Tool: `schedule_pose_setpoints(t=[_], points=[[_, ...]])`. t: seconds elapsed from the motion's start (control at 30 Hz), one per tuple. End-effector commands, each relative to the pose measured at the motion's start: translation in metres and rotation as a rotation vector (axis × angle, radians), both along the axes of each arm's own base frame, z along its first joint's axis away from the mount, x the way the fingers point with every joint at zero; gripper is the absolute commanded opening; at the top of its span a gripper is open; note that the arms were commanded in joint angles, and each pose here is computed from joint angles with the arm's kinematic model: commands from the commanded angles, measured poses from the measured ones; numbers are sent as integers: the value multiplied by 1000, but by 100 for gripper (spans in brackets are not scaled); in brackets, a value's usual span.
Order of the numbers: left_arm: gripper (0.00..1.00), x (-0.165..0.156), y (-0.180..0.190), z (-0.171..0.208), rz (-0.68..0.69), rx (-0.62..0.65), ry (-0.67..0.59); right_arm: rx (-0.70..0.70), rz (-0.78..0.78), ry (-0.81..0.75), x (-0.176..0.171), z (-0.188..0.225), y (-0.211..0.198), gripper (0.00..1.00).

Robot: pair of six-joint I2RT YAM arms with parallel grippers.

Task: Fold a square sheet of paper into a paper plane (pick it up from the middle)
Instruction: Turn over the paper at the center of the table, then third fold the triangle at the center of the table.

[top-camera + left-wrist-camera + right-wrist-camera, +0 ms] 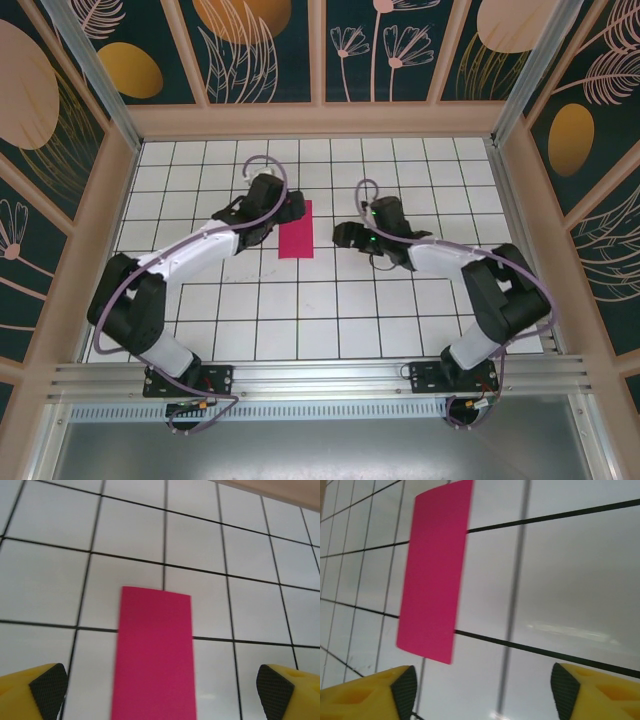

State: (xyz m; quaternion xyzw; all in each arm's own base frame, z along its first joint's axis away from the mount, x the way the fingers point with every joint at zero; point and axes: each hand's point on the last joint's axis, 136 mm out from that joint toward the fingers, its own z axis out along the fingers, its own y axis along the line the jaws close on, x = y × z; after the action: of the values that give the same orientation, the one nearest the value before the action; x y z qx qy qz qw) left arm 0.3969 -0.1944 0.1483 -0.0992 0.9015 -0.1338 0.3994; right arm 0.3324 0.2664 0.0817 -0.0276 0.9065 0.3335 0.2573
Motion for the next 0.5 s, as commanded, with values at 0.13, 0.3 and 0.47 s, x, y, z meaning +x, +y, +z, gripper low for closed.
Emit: schedule_pose_setpoints(t=[0.13, 0.3, 0.47], points=[[98, -14, 57, -20, 169, -116, 36, -46, 115, 79, 3, -16, 71, 57], [98, -22, 76, -29, 201, -150, 64, -56, 205, 112, 10, -26, 114, 45], [99, -25, 80, -31, 193, -130, 75, -93, 238, 162, 10, -48, 132, 43]])
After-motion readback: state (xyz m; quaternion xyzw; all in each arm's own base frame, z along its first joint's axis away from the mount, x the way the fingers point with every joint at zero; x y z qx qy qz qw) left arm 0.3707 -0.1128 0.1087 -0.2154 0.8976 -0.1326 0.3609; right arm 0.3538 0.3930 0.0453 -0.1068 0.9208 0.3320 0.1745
